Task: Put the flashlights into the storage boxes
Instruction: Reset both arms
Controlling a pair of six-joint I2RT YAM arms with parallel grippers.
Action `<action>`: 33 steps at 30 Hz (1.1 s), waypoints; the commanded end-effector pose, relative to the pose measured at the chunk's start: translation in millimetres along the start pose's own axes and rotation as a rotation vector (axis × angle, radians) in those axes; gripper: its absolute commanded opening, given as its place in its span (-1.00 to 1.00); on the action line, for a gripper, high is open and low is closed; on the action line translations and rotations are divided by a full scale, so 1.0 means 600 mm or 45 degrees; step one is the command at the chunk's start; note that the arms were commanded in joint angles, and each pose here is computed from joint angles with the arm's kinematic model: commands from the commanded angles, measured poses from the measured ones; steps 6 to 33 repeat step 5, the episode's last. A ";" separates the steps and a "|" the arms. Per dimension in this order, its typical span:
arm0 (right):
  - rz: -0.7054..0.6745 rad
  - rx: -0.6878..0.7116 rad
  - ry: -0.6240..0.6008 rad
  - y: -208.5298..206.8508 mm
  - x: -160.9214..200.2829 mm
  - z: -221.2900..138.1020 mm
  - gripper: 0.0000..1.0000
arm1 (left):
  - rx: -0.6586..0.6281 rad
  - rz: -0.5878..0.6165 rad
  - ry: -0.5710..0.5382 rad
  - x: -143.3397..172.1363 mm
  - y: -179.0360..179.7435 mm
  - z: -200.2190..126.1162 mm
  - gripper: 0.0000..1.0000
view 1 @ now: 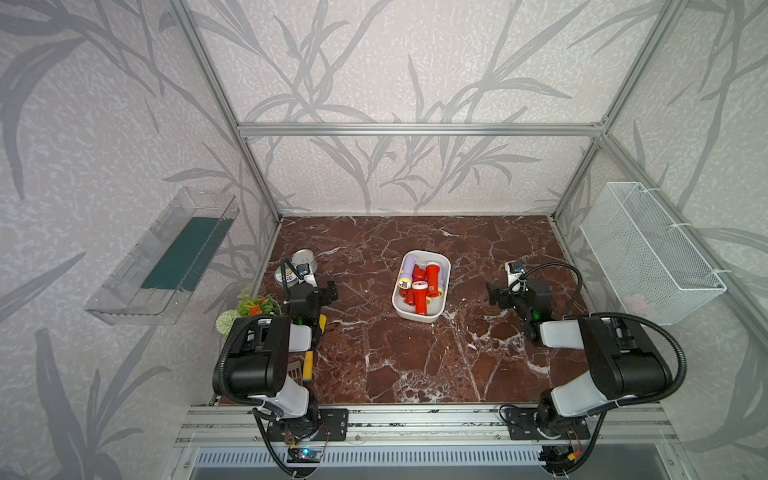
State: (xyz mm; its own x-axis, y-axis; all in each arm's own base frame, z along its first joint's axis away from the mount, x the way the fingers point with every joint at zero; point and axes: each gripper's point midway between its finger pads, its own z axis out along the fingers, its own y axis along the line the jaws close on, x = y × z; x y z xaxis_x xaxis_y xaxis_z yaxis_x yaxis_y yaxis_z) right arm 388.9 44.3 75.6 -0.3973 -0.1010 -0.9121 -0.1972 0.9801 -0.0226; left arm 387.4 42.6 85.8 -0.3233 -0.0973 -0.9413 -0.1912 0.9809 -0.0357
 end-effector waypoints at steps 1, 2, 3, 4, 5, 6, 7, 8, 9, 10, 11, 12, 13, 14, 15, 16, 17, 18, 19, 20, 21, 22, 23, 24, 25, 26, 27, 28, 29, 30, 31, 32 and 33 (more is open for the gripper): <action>-0.012 0.007 -0.058 -0.005 -0.028 0.000 0.98 | -0.004 0.023 -0.035 -0.019 -0.002 0.005 0.99; -0.011 0.007 -0.056 -0.005 -0.028 0.000 0.98 | -0.003 0.023 -0.037 -0.019 -0.002 0.005 0.99; -0.012 0.007 -0.057 -0.005 -0.028 0.000 0.98 | -0.003 0.023 -0.037 -0.020 -0.002 0.005 0.99; -0.011 0.007 -0.056 -0.005 -0.028 0.000 0.98 | -0.003 0.024 -0.036 -0.019 -0.002 0.005 0.99; -0.012 0.006 -0.054 -0.005 -0.027 0.001 0.98 | -0.003 0.024 -0.038 -0.020 -0.002 0.005 0.99; -0.012 0.006 -0.054 -0.005 -0.027 0.001 0.98 | -0.003 0.024 -0.038 -0.020 -0.002 0.005 0.99; -0.012 0.006 -0.054 -0.005 -0.027 0.001 0.98 | -0.003 0.024 -0.038 -0.020 -0.002 0.005 0.99; -0.012 0.006 -0.054 -0.005 -0.027 0.001 0.98 | -0.003 0.024 -0.038 -0.020 -0.002 0.005 0.99; -0.012 0.006 -0.054 -0.005 -0.027 0.001 0.98 | -0.003 0.024 -0.038 -0.020 -0.002 0.005 0.99; -0.012 0.006 -0.054 -0.005 -0.027 0.001 0.98 | -0.003 0.024 -0.038 -0.020 -0.002 0.005 0.99; -0.012 0.006 -0.054 -0.005 -0.027 0.001 0.98 | -0.003 0.024 -0.038 -0.020 -0.002 0.005 0.99; -0.012 0.006 -0.054 -0.005 -0.027 0.001 0.98 | -0.003 0.024 -0.038 -0.020 -0.002 0.005 0.99; -0.012 0.006 -0.054 -0.005 -0.027 0.001 0.98 | -0.003 0.024 -0.038 -0.020 -0.002 0.005 0.99; -0.012 0.006 -0.054 -0.005 -0.027 0.001 0.98 | -0.003 0.024 -0.038 -0.020 -0.002 0.005 0.99; -0.012 0.006 -0.054 -0.005 -0.027 0.001 0.98 | -0.003 0.024 -0.038 -0.020 -0.002 0.005 0.99; -0.012 0.006 -0.054 -0.005 -0.027 0.001 0.98 | -0.003 0.024 -0.038 -0.020 -0.002 0.005 0.99; -0.012 0.006 -0.054 -0.005 -0.027 0.001 0.98 | -0.003 0.024 -0.038 -0.020 -0.002 0.005 0.99; -0.012 0.006 -0.054 -0.005 -0.027 0.001 0.98 | -0.003 0.024 -0.038 -0.020 -0.002 0.005 0.99; -0.012 0.006 -0.054 -0.005 -0.027 0.001 0.98 | -0.003 0.024 -0.038 -0.020 -0.002 0.005 0.99; -0.012 0.006 -0.054 -0.005 -0.027 0.001 0.98 | -0.003 0.024 -0.038 -0.020 -0.002 0.005 0.99; -0.012 0.006 -0.054 -0.005 -0.027 0.001 0.98 | -0.003 0.024 -0.038 -0.020 -0.002 0.005 0.99; -0.012 0.006 -0.054 -0.005 -0.027 0.001 0.98 | -0.003 0.024 -0.038 -0.020 -0.002 0.005 0.99; -0.012 0.006 -0.054 -0.005 -0.027 0.001 0.98 | -0.003 0.024 -0.038 -0.020 -0.002 0.005 0.99; -0.012 0.006 -0.054 -0.005 -0.027 0.001 0.98 | -0.003 0.024 -0.038 -0.020 -0.002 0.005 0.99; -0.012 0.006 -0.054 -0.005 -0.027 0.001 0.98 | -0.003 0.024 -0.038 -0.020 -0.002 0.005 0.99; -0.012 0.006 -0.054 -0.005 -0.027 0.001 0.98 | -0.003 0.024 -0.038 -0.020 -0.002 0.005 0.99; -0.012 0.006 -0.054 -0.005 -0.027 0.001 0.98 | -0.003 0.024 -0.038 -0.020 -0.002 0.005 0.99; -0.012 0.006 -0.054 -0.005 -0.027 0.001 0.98 | -0.003 0.024 -0.038 -0.020 -0.002 0.005 0.99; -0.012 0.006 -0.054 -0.005 -0.027 0.001 0.98 | -0.003 0.024 -0.038 -0.020 -0.002 0.005 0.99; -0.012 0.006 -0.054 -0.005 -0.027 0.001 0.98 | -0.003 0.024 -0.038 -0.020 -0.002 0.005 0.99; -0.012 0.006 -0.054 -0.005 -0.027 0.001 0.98 | -0.003 0.024 -0.038 -0.020 -0.002 0.005 0.99; -0.012 0.006 -0.054 -0.005 -0.027 0.001 0.98 | -0.003 0.024 -0.038 -0.020 -0.002 0.005 0.99; -0.012 0.006 -0.054 -0.005 -0.027 0.001 0.98 | -0.003 0.024 -0.038 -0.020 -0.002 0.005 0.99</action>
